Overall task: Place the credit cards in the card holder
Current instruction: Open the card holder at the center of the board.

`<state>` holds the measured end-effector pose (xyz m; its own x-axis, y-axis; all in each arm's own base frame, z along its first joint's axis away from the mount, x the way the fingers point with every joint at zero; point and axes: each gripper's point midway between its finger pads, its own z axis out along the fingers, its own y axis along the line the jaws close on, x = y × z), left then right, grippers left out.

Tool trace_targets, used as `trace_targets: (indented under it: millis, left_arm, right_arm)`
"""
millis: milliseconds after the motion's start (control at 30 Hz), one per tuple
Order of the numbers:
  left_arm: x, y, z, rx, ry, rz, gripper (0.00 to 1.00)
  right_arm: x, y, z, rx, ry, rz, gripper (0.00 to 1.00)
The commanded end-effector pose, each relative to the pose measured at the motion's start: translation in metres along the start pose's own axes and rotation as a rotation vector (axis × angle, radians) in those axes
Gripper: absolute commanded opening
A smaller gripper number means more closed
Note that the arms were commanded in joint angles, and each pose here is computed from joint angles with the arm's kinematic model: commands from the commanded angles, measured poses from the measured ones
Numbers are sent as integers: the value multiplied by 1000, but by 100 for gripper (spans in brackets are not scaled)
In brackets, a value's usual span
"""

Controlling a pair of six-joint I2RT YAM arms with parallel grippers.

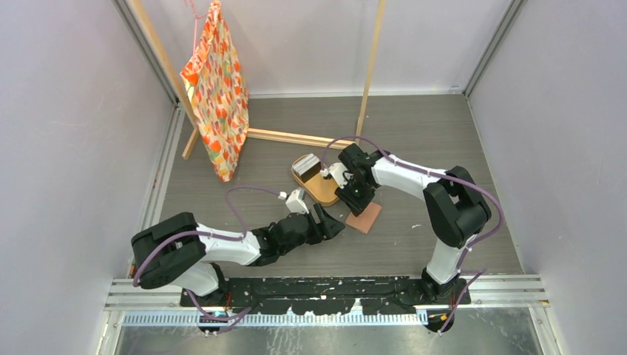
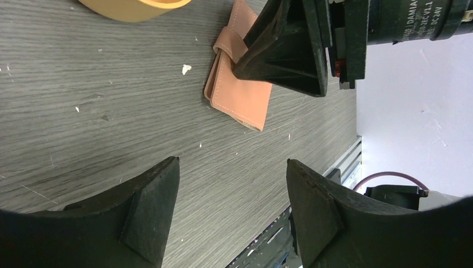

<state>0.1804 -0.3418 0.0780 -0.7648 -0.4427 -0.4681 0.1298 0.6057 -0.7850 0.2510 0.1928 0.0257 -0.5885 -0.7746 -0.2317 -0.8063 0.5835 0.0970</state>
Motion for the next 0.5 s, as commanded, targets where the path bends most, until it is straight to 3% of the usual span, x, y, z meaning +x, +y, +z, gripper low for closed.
trace_targets:
  millis: [0, 233, 467]
  left_arm:
    - [4, -4, 4, 28, 7, -35, 71]
    - [15, -5, 12, 49, 37, -85, 67]
    - [19, -1, 21, 41, 36, -111, 65]
  right_arm:
    - [5, -9, 12, 72, 55, -36, 32]
    - [0, -2, 6, 45, 31, -16, 6]
    - [-14, 11, -22, -129, -94, 107, 1]
